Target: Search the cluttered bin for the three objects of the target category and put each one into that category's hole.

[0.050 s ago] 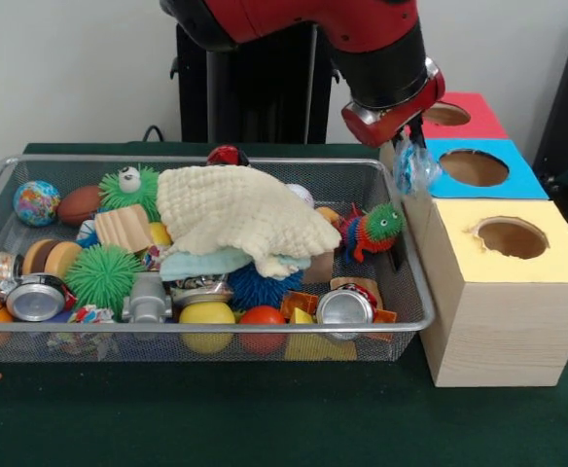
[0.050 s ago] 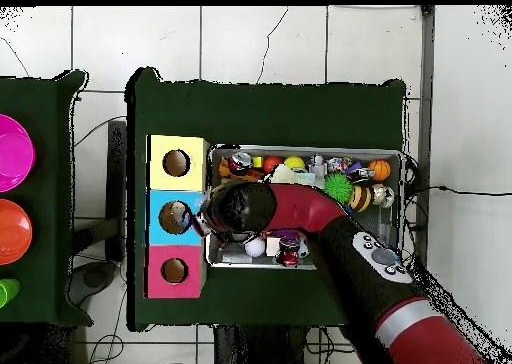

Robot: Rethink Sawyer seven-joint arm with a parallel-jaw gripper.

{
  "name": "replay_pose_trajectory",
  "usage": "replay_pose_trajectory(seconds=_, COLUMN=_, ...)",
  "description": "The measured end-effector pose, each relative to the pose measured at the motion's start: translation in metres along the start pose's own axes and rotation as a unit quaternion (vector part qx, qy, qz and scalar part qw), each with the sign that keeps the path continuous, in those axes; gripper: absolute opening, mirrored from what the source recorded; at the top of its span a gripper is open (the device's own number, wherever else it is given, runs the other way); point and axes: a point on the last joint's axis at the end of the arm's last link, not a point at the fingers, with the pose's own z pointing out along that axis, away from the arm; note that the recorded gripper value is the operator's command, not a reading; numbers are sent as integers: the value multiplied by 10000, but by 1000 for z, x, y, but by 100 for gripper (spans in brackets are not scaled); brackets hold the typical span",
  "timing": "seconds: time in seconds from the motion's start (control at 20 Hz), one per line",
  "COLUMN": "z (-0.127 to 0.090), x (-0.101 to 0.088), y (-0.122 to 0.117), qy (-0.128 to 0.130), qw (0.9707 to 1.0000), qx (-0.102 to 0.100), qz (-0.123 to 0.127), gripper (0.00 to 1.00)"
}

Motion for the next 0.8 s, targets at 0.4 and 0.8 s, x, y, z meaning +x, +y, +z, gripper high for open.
replay_pose_trajectory(seconds=0.4, z=15, x=-6, y=39, qy=721, qw=9971, qx=-224, qz=-136, gripper=0)
replay_pose_trajectory(seconds=0.8, z=13, x=1, y=55, qy=1097, qw=9935, qx=-218, qz=-203, gripper=0)
